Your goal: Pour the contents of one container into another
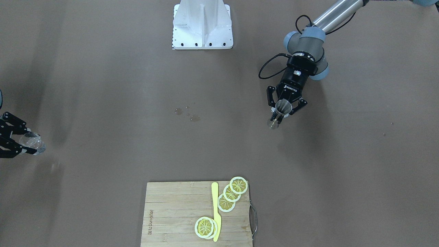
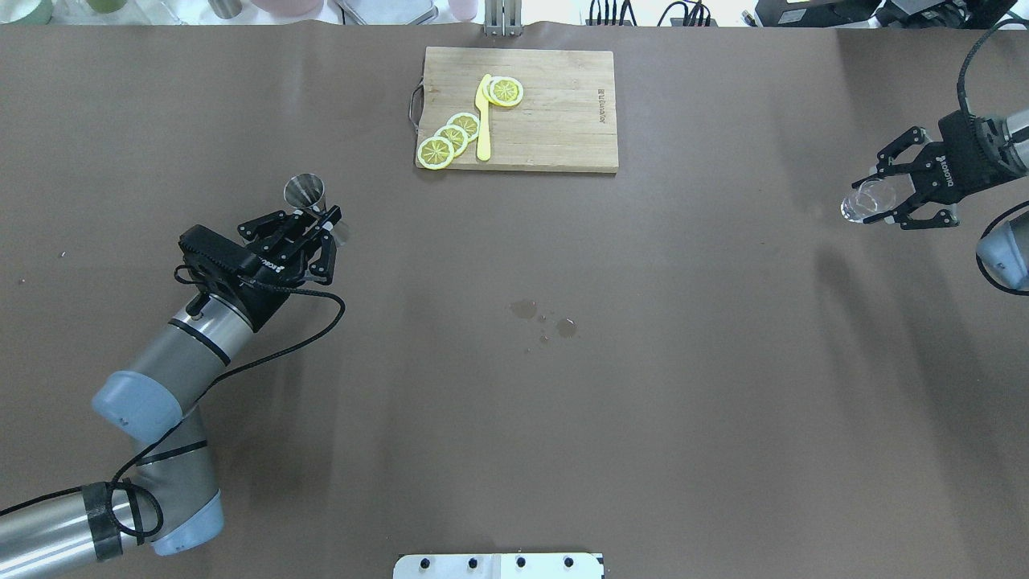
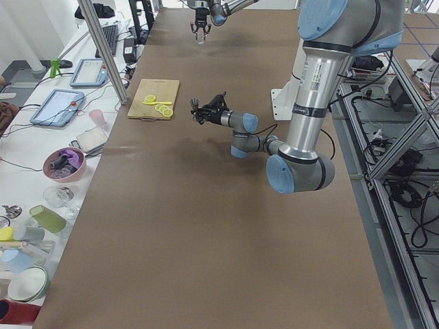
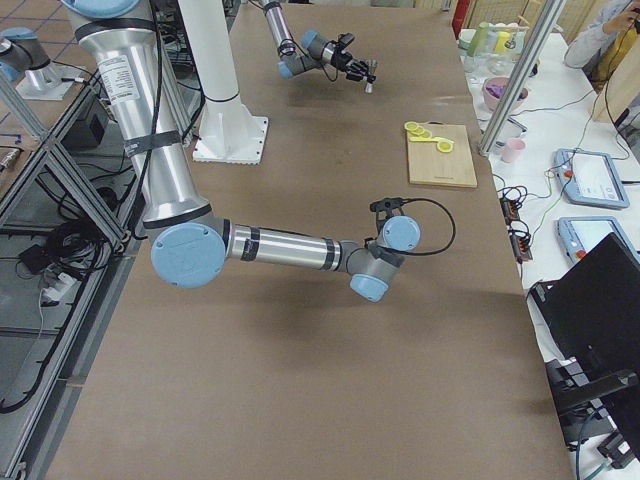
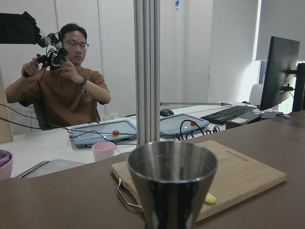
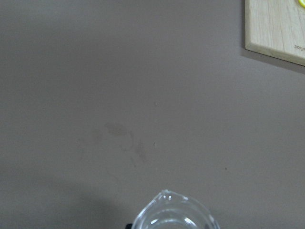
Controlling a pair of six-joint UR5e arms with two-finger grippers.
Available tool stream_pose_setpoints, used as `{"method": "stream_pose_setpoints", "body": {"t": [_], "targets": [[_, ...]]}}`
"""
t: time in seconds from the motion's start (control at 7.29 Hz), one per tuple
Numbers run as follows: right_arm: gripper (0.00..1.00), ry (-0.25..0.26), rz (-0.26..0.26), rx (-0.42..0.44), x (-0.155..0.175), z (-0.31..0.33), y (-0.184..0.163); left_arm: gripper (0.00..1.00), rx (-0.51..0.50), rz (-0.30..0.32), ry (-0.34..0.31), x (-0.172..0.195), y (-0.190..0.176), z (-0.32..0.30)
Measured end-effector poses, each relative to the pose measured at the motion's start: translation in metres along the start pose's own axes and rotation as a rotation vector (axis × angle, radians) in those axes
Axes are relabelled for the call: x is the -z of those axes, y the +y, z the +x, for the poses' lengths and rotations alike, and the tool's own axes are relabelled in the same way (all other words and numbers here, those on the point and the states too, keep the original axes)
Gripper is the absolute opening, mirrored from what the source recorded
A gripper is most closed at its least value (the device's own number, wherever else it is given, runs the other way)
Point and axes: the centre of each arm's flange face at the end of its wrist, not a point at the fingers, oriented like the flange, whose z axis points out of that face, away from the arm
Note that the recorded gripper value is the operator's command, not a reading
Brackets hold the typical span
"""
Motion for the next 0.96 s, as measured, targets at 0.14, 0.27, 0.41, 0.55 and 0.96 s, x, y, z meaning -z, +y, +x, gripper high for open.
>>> {"method": "stream_pose_setpoints", "body": {"t": [0.14,0.27,0.41,0.55,0.96], "targets": [[0.0,0.002,0.002,-0.002,-0.002,-0.004,0.008,0.0,-0.003,-0.003,-0.008,0.005,0.006,0.005],[0.0,0.007,0.002,-0.022,-0.002,-0.004,0.009,0.0,-0.02,-0.021,-0.015,0.007,0.011,0.005],[0.0,0.021,0.0,-0.053,-0.003,0.002,0.005,0.0,-0.045,-0.055,-0.017,0.007,0.017,0.006],[0.0,0.042,-0.005,-0.08,-0.003,0.009,-0.002,0.0,-0.068,-0.093,-0.016,0.006,0.021,0.006],[0.0,0.115,-0.009,-0.141,-0.017,0.024,-0.046,0.0,-0.111,-0.158,-0.022,0.005,0.029,0.01]]}}
